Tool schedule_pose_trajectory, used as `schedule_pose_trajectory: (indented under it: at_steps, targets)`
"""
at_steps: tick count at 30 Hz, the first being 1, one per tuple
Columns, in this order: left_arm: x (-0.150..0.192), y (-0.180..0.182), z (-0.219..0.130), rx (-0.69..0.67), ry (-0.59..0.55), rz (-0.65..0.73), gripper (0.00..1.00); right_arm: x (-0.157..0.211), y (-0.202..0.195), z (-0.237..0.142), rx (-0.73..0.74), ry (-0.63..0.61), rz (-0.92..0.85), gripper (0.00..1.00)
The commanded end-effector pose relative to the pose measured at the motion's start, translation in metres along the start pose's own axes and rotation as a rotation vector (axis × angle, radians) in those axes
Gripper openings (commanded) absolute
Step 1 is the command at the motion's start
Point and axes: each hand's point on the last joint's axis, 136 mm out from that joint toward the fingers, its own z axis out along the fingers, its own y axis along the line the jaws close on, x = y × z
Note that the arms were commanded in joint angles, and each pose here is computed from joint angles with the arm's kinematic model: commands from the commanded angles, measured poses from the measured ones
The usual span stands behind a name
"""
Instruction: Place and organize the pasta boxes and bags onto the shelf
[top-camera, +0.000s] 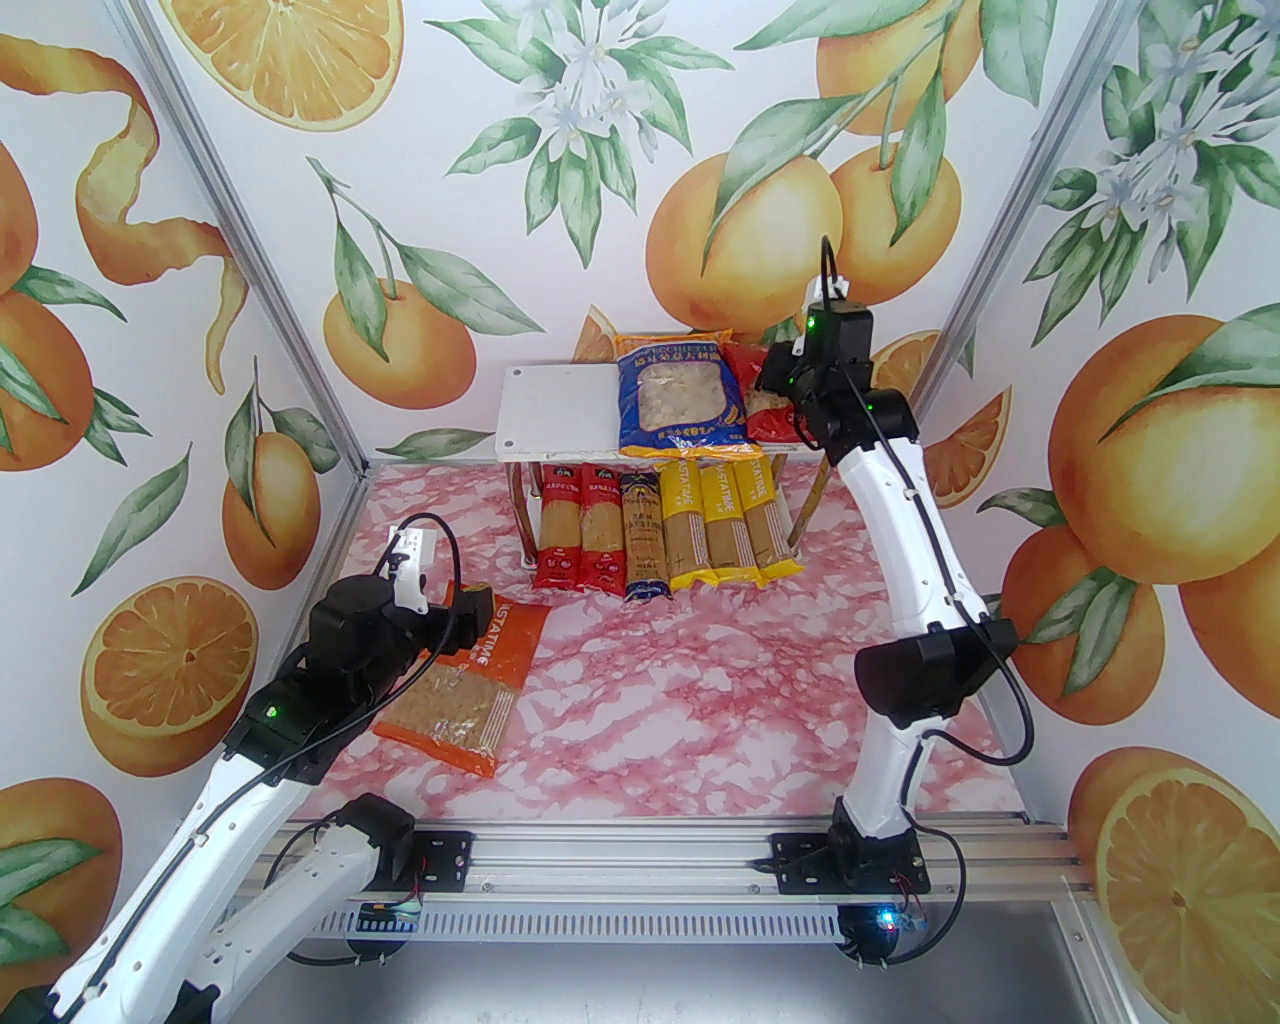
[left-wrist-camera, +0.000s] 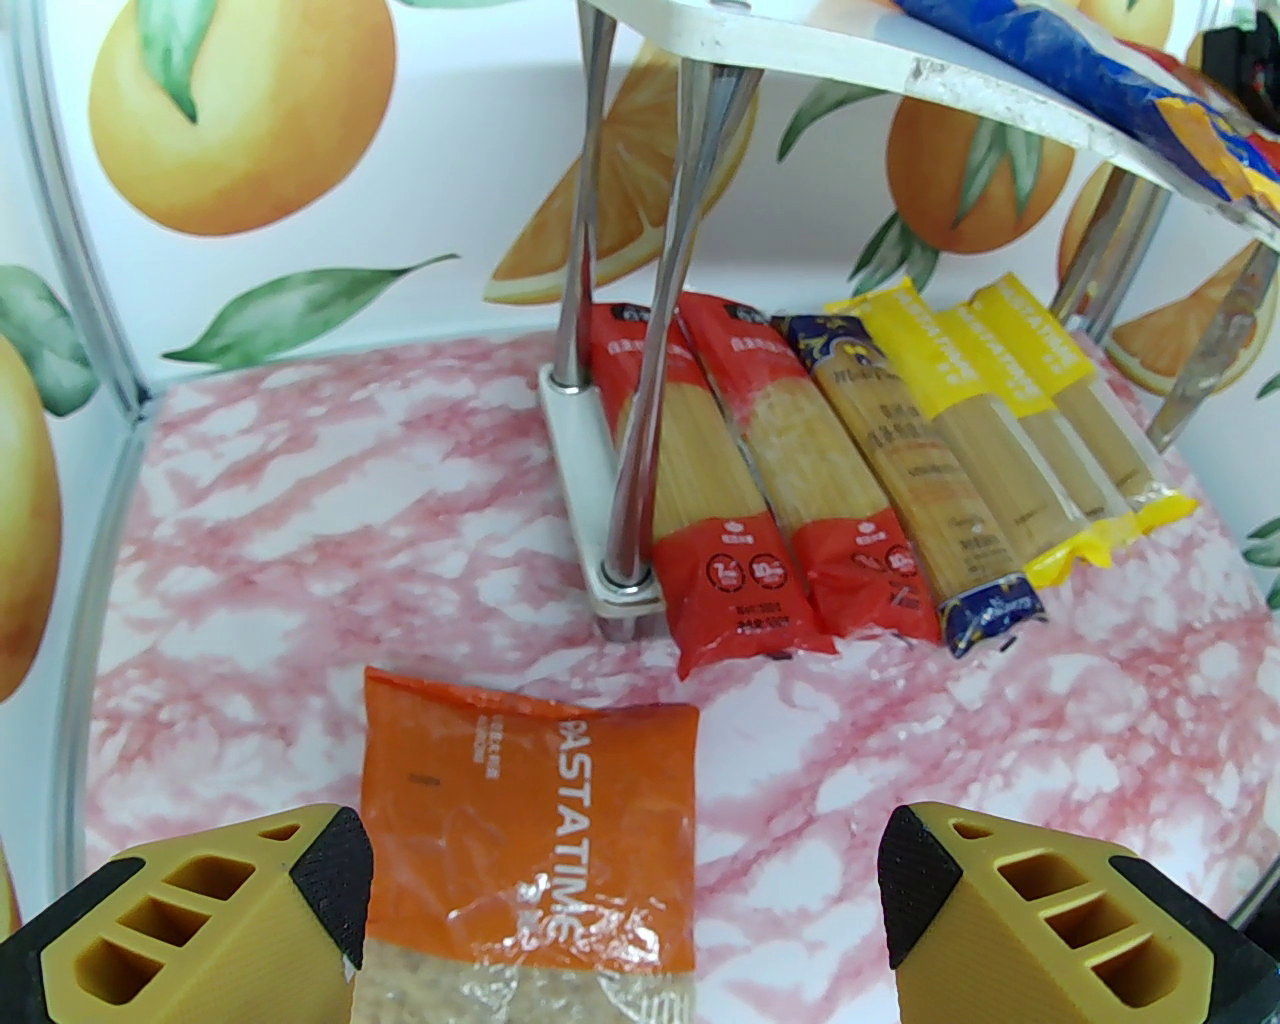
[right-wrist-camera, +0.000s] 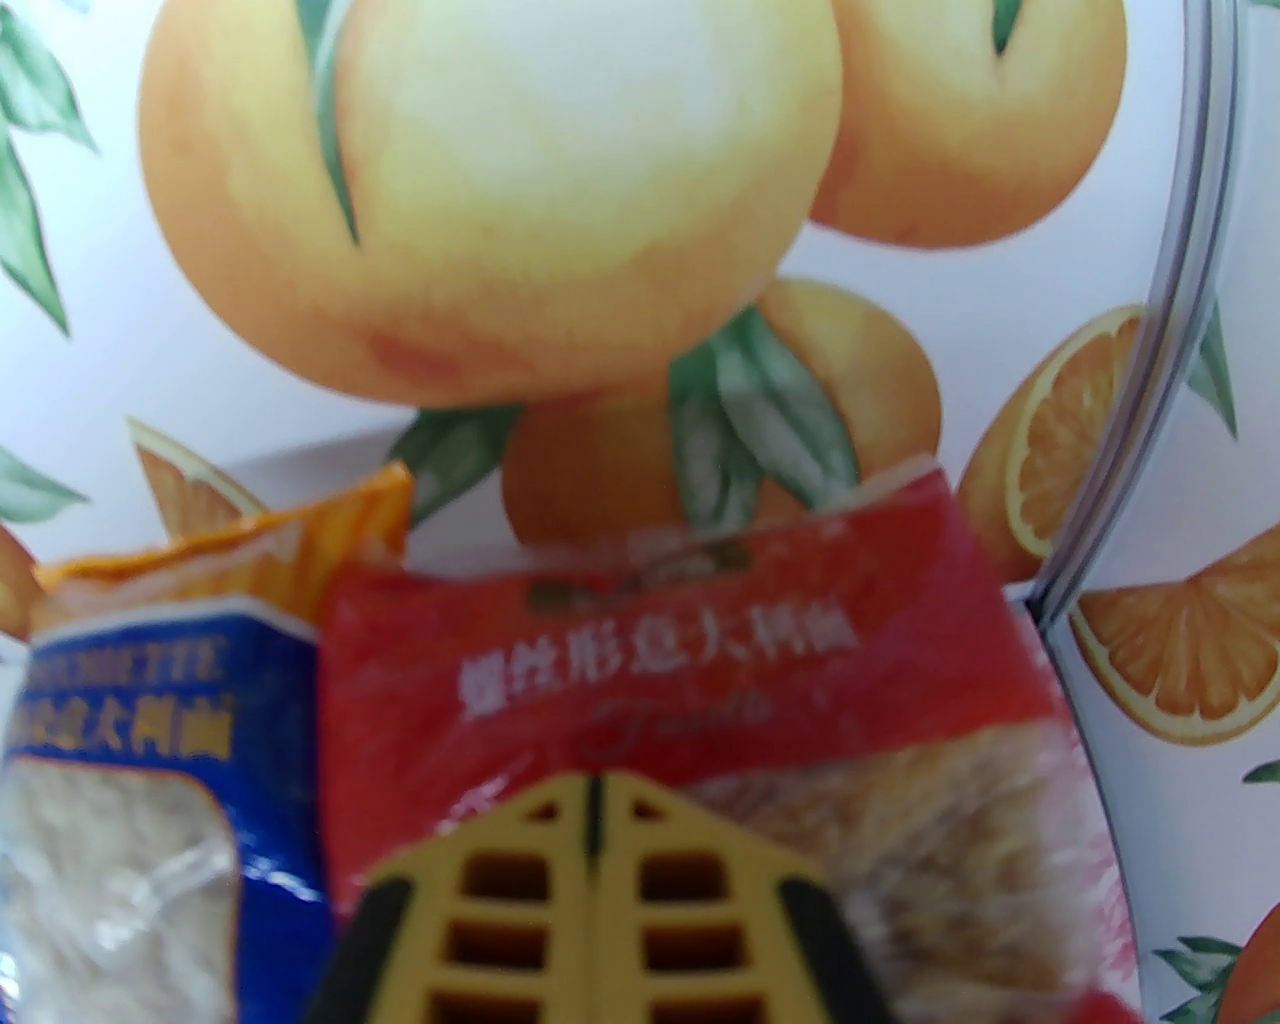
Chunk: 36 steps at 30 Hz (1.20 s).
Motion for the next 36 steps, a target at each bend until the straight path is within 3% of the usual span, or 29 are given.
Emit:
schedule_pose_trajectory:
  at_steps: [1, 7, 9, 14, 16, 19, 25, 28, 32, 36]
  targets:
    - [0.004, 0.001, 0.004, -0.004, 0.013, 0.001, 0.87, 0.025, 0.002, -0.003, -0.029, 0.088, 0.004, 0.0]
    - [0.003, -0.001, 0.007, 0.005, 0.014, -0.002, 0.88, 0.04, 0.005, 0.002, -0.049, 0.129, 0.015, 0.01]
    - [0.003, -0.001, 0.007, 0.005, 0.012, -0.001, 0.87, 0.035, 0.006, 0.0, -0.058, 0.118, 0.027, 0.14]
    - [0.006, 0.002, 0.006, -0.008, 0.017, 0.0, 0.88, 0.01, 0.015, -0.011, -0.099, 0.053, 0.066, 0.23]
    - [0.009, 0.002, 0.007, -0.012, 0.026, -0.001, 0.88, -0.006, 0.021, -0.02, -0.133, 0.001, 0.084, 0.33]
    - [0.014, 0.004, 0.008, -0.021, 0.04, -0.003, 0.88, -0.035, 0.028, -0.038, -0.18, -0.088, 0.105, 0.47]
    - [0.023, 0.015, 0.006, -0.074, 0.056, -0.02, 0.9, -0.1, 0.038, -0.1, -0.259, -0.271, 0.127, 0.61]
    - [0.031, 0.02, 0.005, -0.102, 0.084, -0.023, 0.91, -0.116, 0.038, -0.137, -0.29, -0.327, 0.124, 0.66]
    - [0.051, 0.026, 0.008, -0.133, 0.146, -0.021, 0.93, -0.095, 0.045, -0.174, -0.355, -0.291, 0.099, 0.66]
    - [0.08, 0.031, 0.014, -0.161, 0.247, -0.035, 0.96, -0.029, 0.056, -0.209, -0.395, -0.186, 0.048, 0.66]
